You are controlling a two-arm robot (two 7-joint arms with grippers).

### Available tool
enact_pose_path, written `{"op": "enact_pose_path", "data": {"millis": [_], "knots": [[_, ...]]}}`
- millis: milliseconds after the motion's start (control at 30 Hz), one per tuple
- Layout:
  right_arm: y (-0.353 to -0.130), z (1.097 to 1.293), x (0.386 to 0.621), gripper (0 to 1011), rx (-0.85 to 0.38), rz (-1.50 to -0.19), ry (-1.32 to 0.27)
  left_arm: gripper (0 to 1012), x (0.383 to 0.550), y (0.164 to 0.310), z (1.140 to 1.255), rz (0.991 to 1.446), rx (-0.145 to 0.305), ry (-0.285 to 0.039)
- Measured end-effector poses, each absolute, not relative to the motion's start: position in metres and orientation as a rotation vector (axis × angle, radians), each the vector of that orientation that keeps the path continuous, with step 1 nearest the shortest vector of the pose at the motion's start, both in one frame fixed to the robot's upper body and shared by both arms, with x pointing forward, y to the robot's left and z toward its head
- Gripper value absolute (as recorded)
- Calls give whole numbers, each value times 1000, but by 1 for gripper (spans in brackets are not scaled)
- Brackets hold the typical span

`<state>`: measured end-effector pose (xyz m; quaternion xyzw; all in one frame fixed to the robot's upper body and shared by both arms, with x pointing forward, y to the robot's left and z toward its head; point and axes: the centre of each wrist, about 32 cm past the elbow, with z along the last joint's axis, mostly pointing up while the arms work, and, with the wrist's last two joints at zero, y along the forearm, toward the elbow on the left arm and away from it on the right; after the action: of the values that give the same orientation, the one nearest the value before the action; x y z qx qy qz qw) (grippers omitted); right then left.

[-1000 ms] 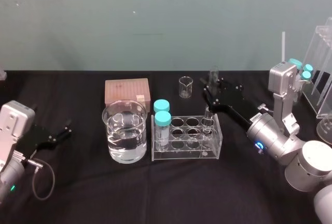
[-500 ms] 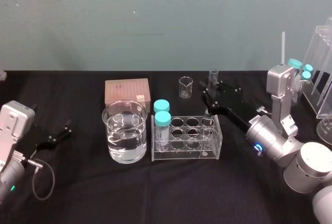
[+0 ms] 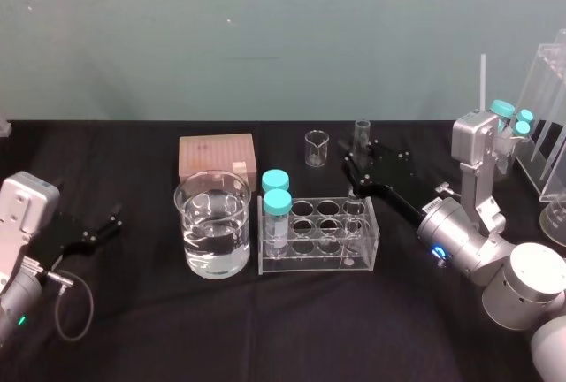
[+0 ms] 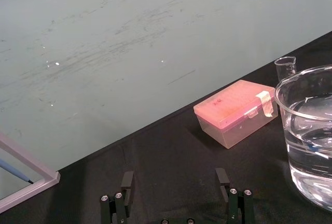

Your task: Hold the test tube with one hand and immerse one end into the beaker, then return it to the test tube rack.

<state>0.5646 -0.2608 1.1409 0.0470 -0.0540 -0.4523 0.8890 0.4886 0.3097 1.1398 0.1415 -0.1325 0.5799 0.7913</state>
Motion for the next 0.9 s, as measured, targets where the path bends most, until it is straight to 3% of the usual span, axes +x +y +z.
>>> {"op": "enact_pose_path", "data": {"millis": [900], "knots": [[-260, 1139, 564, 231, 73, -939, -112, 1000, 489, 310, 1140, 1248, 304, -285]]}}
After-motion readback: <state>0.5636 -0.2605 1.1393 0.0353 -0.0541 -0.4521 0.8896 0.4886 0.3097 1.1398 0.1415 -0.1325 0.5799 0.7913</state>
